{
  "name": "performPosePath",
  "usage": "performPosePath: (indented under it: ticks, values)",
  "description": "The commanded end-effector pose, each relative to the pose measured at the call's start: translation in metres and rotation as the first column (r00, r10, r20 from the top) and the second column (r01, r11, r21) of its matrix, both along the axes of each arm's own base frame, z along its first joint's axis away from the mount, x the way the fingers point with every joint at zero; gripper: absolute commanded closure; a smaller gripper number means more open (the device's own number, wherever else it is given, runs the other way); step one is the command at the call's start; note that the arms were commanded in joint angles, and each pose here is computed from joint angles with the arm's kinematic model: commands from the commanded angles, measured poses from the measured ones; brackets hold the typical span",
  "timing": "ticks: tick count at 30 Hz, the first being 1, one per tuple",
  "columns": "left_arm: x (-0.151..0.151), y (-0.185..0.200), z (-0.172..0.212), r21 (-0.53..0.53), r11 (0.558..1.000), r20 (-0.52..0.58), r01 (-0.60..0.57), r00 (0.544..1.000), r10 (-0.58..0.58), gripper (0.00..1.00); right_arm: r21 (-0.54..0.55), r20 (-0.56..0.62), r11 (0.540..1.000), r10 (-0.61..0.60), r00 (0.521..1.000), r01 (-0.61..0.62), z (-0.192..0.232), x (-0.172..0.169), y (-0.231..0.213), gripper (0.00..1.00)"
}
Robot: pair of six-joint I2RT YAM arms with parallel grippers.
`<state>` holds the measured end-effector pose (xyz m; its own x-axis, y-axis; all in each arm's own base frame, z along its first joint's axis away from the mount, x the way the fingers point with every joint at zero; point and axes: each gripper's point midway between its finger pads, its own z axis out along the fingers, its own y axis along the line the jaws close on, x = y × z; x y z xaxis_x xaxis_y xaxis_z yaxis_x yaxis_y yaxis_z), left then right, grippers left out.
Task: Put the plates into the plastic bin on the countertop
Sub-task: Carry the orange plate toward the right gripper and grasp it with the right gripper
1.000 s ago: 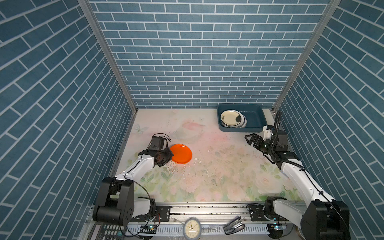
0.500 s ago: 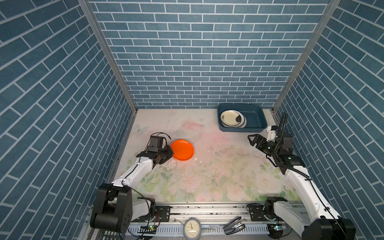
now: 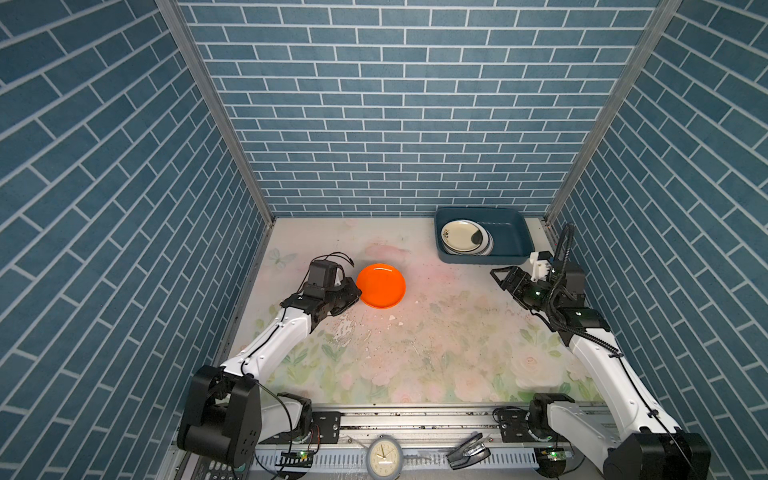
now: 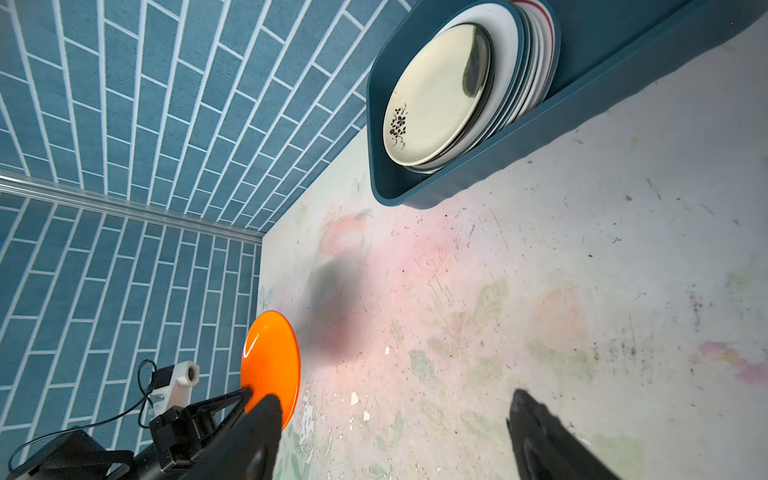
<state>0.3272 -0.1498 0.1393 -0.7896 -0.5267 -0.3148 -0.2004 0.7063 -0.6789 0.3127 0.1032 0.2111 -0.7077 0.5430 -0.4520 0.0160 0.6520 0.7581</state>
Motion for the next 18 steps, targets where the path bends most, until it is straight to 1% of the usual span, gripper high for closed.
performPosePath:
  ticks: [1,3,5,10,14,18]
  values:
    - [0.015,-0.017,0.025,-0.034,0.999,0.064,0.005,0.998,-0.003,1.0,0.103,-0.009,0.994,0.032,0.999,-0.031,0.011,0.007,0.012,0.15]
    - [0.019,-0.03,0.033,-0.03,0.999,0.085,0.021,0.996,-0.019,1.0,0.144,-0.021,0.988,0.058,0.998,-0.055,0.009,0.01,0.019,0.15]
    - [0.026,-0.046,0.038,-0.03,0.999,0.097,0.042,0.995,-0.039,1.0,0.159,-0.024,0.984,0.087,0.996,-0.082,0.006,0.012,0.027,0.14]
    - [0.047,-0.103,0.04,-0.047,0.988,0.092,0.147,0.986,-0.142,1.0,0.148,-0.029,0.979,0.144,0.989,-0.138,-0.003,0.017,0.042,0.17]
    - [0.057,-0.146,0.043,-0.049,0.975,0.119,0.215,0.971,-0.208,1.0,0.139,-0.027,0.972,0.194,0.981,-0.188,-0.006,0.018,0.053,0.21]
    - [0.064,-0.181,0.045,-0.082,0.959,0.121,0.27,0.958,-0.259,1.0,0.093,-0.022,0.975,0.203,0.979,-0.201,-0.015,0.022,0.051,0.22]
